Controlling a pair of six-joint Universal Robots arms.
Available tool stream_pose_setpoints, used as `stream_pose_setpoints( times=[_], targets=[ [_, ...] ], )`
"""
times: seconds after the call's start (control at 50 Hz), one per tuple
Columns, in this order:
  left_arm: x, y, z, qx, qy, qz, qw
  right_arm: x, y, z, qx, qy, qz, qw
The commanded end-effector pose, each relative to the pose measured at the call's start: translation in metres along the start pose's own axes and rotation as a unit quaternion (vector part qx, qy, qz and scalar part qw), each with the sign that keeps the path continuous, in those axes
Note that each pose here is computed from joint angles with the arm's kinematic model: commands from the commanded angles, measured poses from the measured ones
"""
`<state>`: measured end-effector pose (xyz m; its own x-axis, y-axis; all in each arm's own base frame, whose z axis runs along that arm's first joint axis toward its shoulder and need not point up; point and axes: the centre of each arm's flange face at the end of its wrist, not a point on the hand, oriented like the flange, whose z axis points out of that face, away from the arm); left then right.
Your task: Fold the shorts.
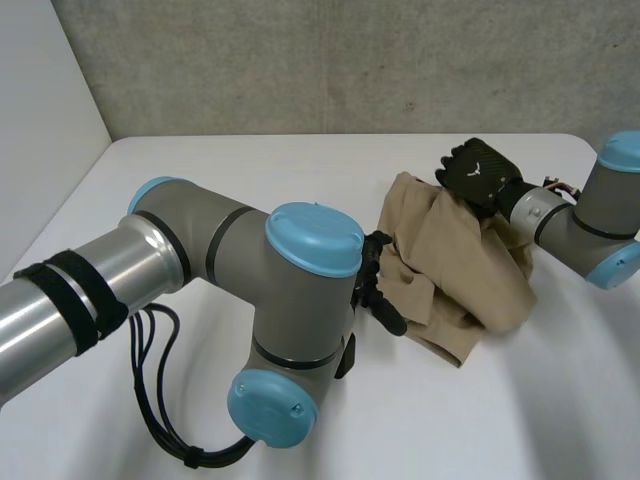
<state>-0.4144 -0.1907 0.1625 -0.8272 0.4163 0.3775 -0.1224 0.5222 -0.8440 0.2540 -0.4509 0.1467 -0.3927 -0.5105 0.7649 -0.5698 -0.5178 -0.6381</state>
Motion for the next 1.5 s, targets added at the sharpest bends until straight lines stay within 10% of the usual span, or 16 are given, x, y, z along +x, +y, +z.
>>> stream_pose_setpoints(
  times=[0.02, 0.36, 0.96, 1.22, 1.5],
  targets=[
    [-0.004, -0.006, -0.004, 0.017, -0.023, -0.039, 0.999, 0.016, -0.026, -0.007, 0.004, 0.016, -0.009, 1.0],
    [0.005, -0.017, -0.026, 0.016, -0.022, -0.156, 0.987, 0.002, -0.175, -0.065, 0.001, 0.045, -0.032, 0.998],
    [0.022, -0.004, -0.003, 0.026, -0.007, -0.192, 0.981, -0.008, -0.226, -0.096, -0.073, 0.128, -0.045, 0.988],
    [-0.033, -0.146, -0.054, 0.136, -0.081, 0.04, 0.987, -0.007, -0.23, -0.101, -0.066, 0.133, 0.003, 0.989],
    [-0.067, -0.152, -0.047, 0.068, -0.095, 0.297, 0.948, -0.047, -0.222, -0.115, -0.086, -0.005, 0.327, 0.941]
  ],
)
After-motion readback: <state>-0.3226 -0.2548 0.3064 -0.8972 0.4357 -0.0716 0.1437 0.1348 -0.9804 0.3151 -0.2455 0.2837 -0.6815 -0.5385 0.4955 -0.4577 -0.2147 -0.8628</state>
